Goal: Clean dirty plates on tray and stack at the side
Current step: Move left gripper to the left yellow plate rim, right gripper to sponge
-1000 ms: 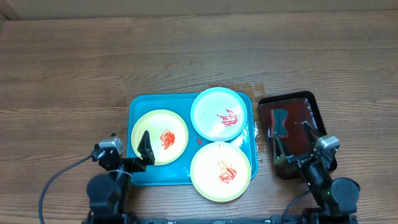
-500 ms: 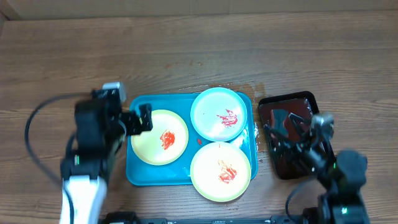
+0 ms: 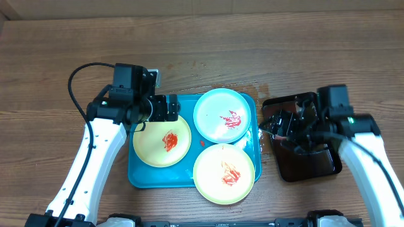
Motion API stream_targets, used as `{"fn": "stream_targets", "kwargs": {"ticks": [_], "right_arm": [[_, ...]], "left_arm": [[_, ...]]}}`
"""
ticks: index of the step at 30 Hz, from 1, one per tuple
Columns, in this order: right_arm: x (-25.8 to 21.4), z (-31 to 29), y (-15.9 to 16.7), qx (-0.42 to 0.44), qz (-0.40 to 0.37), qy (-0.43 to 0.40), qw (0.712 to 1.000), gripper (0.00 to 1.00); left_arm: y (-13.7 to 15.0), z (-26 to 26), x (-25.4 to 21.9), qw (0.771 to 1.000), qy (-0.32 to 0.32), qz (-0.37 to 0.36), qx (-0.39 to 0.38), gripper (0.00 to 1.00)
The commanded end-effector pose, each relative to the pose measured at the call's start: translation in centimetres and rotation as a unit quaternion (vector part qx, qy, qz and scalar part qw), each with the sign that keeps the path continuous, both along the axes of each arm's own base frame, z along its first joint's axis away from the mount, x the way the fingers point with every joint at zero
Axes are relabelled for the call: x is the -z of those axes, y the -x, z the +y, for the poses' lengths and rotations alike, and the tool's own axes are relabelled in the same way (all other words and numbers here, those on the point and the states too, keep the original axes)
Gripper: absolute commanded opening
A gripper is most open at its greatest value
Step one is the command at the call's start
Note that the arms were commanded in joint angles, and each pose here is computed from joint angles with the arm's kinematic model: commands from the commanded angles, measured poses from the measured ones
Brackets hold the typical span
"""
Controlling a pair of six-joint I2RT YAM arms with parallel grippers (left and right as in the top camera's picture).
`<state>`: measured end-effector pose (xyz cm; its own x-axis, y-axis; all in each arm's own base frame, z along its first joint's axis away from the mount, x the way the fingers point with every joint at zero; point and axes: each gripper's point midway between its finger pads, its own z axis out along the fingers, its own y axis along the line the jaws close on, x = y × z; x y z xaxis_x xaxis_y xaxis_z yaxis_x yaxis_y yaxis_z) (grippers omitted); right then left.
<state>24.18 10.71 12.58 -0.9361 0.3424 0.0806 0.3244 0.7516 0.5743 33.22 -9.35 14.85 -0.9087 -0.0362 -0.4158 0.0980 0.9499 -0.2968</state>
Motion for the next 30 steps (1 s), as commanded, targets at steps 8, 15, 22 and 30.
{"fn": "stream_targets", "kwargs": {"ticks": [8,15,22,30], "right_arm": [[3.6,-3.0,0.2,0.012,0.069,0.105,0.992,1.0],[3.6,-3.2,-0.4,0.014,0.055,0.109,0.992,1.0],[4.3,-5.1,-1.8,0.029,0.028,0.168,0.985,1.0],[5.3,-5.7,-7.6,-0.028,-0.093,0.202,0.974,0.83]], "left_arm": [[-0.3,-1.1,-1.1,1.0,0.013,-0.013,0.021,1.0],[0.1,-1.0,-0.8,1.0,0.012,-0.003,0.021,1.0],[0.1,-1.0,-0.8,1.0,0.012,-0.003,0.021,1.0],[0.0,-1.0,-0.9,1.0,0.012,-0.006,0.021,1.0]]}}
